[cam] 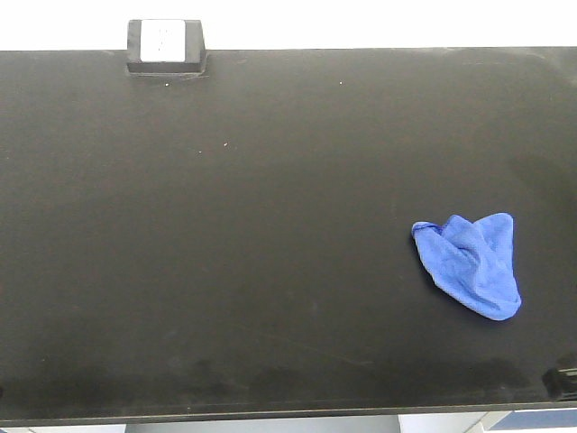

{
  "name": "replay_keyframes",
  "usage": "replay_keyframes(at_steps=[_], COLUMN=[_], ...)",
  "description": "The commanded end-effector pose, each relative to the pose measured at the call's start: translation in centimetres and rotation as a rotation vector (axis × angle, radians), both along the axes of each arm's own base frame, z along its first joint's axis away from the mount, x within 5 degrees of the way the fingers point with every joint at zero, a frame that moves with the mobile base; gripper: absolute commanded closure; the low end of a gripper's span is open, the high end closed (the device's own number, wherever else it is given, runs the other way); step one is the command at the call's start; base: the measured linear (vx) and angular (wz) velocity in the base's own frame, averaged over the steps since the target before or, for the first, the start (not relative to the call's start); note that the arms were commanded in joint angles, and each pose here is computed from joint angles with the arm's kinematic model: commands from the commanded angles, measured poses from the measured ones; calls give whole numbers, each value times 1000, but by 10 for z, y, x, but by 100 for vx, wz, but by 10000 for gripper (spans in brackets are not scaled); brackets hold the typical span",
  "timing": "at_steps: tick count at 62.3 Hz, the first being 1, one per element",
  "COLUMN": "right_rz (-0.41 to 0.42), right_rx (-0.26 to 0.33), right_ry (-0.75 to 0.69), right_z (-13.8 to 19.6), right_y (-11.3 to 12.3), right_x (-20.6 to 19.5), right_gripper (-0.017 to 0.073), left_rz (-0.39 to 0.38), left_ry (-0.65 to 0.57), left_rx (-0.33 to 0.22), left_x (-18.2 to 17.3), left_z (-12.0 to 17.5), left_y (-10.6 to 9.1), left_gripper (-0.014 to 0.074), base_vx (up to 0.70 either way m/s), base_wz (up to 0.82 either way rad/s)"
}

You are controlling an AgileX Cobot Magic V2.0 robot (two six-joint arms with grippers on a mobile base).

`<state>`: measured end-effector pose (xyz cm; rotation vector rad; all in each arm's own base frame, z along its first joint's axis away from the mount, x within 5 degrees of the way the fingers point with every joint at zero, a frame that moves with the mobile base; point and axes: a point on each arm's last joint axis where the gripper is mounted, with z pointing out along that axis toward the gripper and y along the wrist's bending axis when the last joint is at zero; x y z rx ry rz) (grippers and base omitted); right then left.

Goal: Wipe right workspace with blue cloth

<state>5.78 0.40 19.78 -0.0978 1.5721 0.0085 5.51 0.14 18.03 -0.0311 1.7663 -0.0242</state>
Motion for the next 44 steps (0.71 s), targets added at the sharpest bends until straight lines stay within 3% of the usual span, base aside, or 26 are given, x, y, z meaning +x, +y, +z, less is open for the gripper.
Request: replay_keyframes(at_steps=[1,44], right_rz=[-7,-7], right_rx=[8,-4], right_ry=[-93,-81], right_z=[3,1], right_y=[-1,-1], right_x=[-1,-1], right_gripper=[567,567], left_rz=[-15,-15], left_ry=[-68,-68], left_rx=[-9,-9], left_x=[1,1], left_z=[-2,-2], left_y=[-1,-1], left_gripper=[599,599], base_vx=[0,0], base_wz=[0,0])
